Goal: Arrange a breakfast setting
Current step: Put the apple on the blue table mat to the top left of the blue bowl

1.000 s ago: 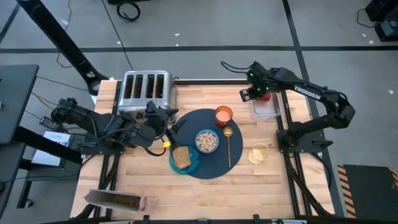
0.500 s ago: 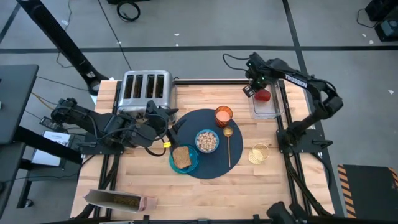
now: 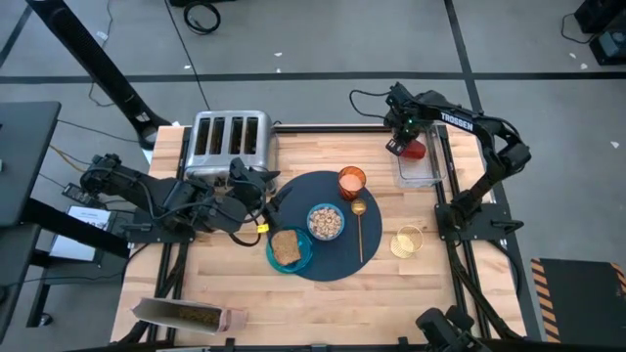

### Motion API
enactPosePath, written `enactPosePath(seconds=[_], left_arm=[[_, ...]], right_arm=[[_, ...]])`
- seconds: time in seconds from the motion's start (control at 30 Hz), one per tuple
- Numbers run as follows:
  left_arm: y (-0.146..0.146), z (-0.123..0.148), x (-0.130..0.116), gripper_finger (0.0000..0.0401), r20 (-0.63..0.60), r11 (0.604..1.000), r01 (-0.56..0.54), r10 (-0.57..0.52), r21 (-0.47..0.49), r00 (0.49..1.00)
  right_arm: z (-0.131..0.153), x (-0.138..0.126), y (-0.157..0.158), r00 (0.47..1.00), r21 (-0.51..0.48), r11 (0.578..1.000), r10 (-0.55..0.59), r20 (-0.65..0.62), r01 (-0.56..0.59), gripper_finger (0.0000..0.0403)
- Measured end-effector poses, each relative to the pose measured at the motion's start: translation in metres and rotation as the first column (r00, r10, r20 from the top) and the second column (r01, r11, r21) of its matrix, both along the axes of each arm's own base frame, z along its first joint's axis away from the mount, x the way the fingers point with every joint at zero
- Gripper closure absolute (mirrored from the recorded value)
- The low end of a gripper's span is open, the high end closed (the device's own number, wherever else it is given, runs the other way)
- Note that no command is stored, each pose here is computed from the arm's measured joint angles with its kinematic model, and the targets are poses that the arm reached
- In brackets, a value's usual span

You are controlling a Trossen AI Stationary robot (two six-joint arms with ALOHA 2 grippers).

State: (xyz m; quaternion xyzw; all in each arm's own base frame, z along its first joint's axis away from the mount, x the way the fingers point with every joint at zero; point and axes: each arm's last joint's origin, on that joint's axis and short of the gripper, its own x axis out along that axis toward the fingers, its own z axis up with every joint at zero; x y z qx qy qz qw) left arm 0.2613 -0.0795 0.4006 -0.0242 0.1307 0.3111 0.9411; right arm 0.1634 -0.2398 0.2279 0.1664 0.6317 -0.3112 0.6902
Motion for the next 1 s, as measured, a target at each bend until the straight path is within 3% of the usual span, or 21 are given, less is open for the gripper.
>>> enactPosePath(seconds=[0.27, 0.53, 0.83, 1.0], left_arm=[[0.000, 0.000, 0.000, 0.0173, 0.000, 1.000, -0.001, 0.001, 0.000, 1.000], [0.000, 0.000, 0.000, 0.0173, 0.002, 1.000, -0.001, 0.001, -0.001, 1.000], [0.000, 0.000, 0.000, 0.0173, 0.003, 1.000, -0.001, 0.001, -0.002, 1.000], [0.001, 0.000, 0.000, 0.0173, 0.004, 1.000, -0.003, 0.003, -0.003, 1.000]], right_arm=[[-0.005, 0.000, -0.003, 0.991, 0.021, 0.992, 0.128, -0.027, -0.128, 0.0278], [-0.029, 0.002, -0.014, 0.990, 0.086, 0.989, 0.125, -0.061, -0.119, 0.0254], [-0.040, 0.005, -0.024, 0.991, 0.067, 0.991, 0.122, -0.054, -0.119, 0.0254], [-0.031, 0.003, -0.022, 0.995, 0.030, 0.995, 0.095, -0.040, -0.093, 0.0254]])
